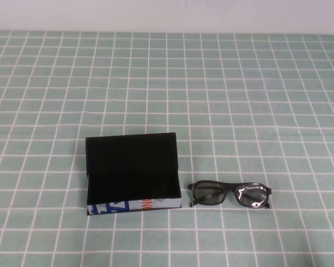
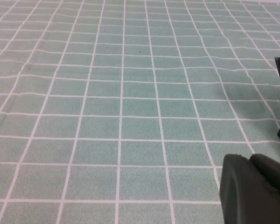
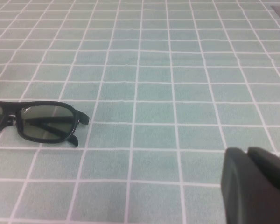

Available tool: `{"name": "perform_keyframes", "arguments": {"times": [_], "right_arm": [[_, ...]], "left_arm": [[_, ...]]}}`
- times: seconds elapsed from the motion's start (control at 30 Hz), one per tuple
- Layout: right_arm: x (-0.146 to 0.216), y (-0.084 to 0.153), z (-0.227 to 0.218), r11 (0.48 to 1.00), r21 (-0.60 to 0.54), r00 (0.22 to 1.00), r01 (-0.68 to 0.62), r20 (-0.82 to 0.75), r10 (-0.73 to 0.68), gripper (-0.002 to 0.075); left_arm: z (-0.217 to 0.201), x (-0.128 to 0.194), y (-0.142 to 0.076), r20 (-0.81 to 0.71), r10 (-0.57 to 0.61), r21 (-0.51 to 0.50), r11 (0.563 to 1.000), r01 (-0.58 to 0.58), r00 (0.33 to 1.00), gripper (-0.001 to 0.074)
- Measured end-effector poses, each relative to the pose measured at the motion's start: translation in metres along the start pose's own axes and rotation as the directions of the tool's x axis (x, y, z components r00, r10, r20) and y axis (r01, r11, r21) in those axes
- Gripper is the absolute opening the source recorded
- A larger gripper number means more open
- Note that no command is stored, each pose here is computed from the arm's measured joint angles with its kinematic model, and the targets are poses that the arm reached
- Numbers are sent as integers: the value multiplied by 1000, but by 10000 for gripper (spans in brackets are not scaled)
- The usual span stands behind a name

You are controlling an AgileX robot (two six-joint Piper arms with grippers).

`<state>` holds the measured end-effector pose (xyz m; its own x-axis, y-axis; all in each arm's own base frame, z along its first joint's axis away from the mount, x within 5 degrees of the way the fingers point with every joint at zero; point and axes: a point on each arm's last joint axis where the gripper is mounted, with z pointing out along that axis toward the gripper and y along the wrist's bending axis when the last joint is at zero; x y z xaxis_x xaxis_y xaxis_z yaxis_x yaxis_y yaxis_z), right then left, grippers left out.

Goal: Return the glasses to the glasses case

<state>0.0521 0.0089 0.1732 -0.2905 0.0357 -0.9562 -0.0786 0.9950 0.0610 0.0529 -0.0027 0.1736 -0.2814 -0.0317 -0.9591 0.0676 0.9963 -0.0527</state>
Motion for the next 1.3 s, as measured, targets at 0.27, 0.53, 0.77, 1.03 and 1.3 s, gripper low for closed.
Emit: {"name": "perform_keyframes", "arguments": {"times": [0.27, 0.53, 0.77, 1.03, 1.3], "right_arm": [[0, 0, 0, 1000, 1, 1000, 0, 4, 0, -11], [0, 0, 0, 1000, 2, 1000, 0, 6, 0, -11], [0, 0, 0, 1000, 2, 1000, 0, 7, 0, -11], [-1, -1, 0, 1000, 8, 1000, -1, 27, 0, -11], [-11, -2, 0, 998, 10, 990, -56, 131, 54, -12]], "left_arm": [[0, 0, 0, 0, 0, 0, 1000, 0, 1000, -2], [0, 0, 0, 0, 0, 0, 1000, 0, 1000, -2], [0, 0, 0, 0, 0, 0, 1000, 0, 1000, -2], [0, 0, 1, 1, 16, -6, 1000, -16, 1000, -2], [0, 0, 1, 5, 22, -8, 1000, -22, 1000, -2]]}}
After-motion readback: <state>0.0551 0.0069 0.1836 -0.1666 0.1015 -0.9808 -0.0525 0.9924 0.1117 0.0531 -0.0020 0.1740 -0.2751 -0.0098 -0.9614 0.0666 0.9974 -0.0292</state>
